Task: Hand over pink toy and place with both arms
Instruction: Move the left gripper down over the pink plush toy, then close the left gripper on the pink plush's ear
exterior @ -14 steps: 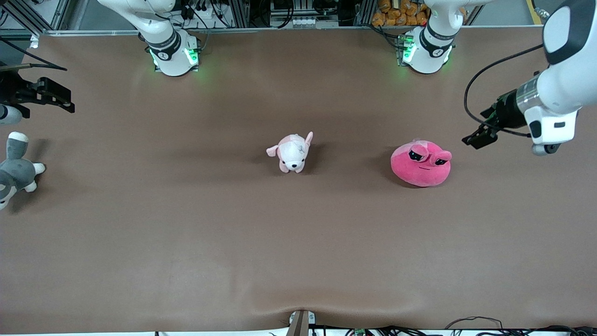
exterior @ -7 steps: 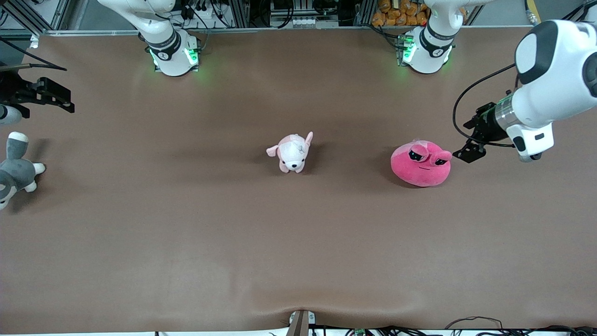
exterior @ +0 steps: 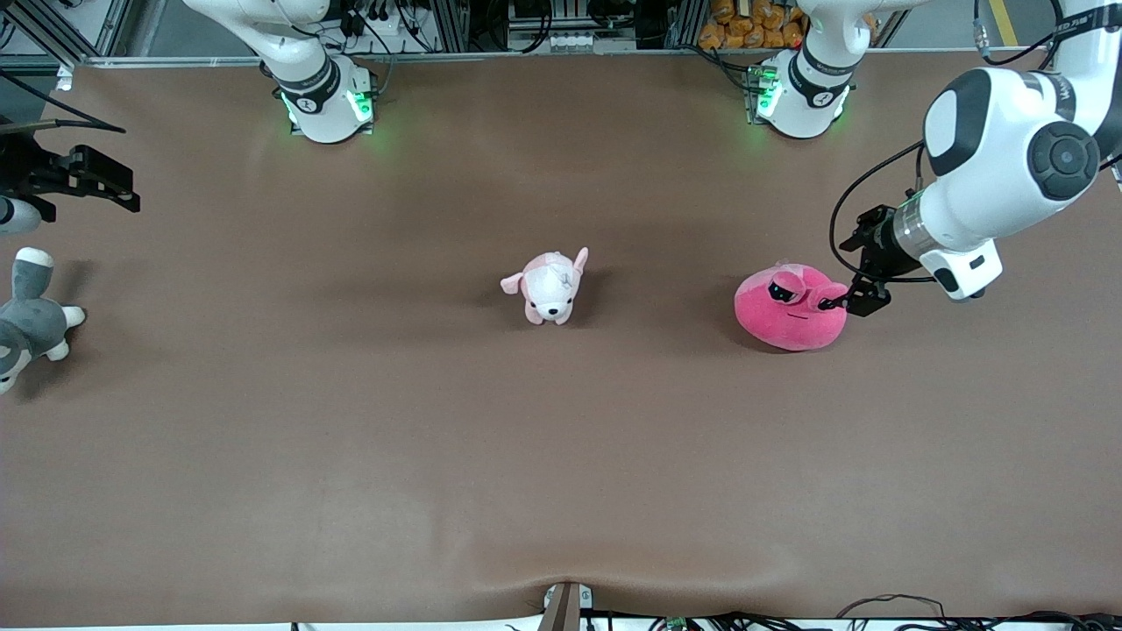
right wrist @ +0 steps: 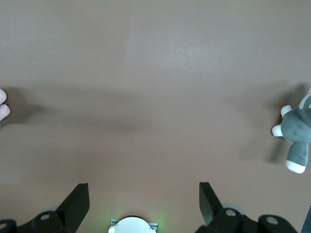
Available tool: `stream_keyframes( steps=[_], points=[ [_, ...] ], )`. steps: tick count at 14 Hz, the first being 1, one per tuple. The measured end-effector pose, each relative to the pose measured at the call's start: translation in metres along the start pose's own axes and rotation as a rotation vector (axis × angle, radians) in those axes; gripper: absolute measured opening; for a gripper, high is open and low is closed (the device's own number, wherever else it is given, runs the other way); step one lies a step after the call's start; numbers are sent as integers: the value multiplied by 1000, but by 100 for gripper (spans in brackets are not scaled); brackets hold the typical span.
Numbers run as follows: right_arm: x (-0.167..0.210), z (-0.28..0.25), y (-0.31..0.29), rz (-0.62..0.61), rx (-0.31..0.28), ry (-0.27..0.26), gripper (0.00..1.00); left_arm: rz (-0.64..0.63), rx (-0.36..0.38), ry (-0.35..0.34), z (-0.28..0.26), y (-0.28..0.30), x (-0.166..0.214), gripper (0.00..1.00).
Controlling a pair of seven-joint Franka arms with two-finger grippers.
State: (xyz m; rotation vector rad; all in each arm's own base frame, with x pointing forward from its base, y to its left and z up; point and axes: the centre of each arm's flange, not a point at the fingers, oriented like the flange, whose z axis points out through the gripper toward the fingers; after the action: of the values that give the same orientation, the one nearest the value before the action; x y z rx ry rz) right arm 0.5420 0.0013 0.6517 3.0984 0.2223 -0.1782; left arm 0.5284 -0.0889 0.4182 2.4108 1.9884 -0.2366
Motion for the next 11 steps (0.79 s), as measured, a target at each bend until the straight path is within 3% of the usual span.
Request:
stream_keyframes(
  steps=[5,11],
  points=[
    [0,0,0,1,0,0,100,-193,42,-7,25,3,0,100],
    [0,0,1,2,0,0,100,-233,48,-13,50,7,8,100]
  ],
)
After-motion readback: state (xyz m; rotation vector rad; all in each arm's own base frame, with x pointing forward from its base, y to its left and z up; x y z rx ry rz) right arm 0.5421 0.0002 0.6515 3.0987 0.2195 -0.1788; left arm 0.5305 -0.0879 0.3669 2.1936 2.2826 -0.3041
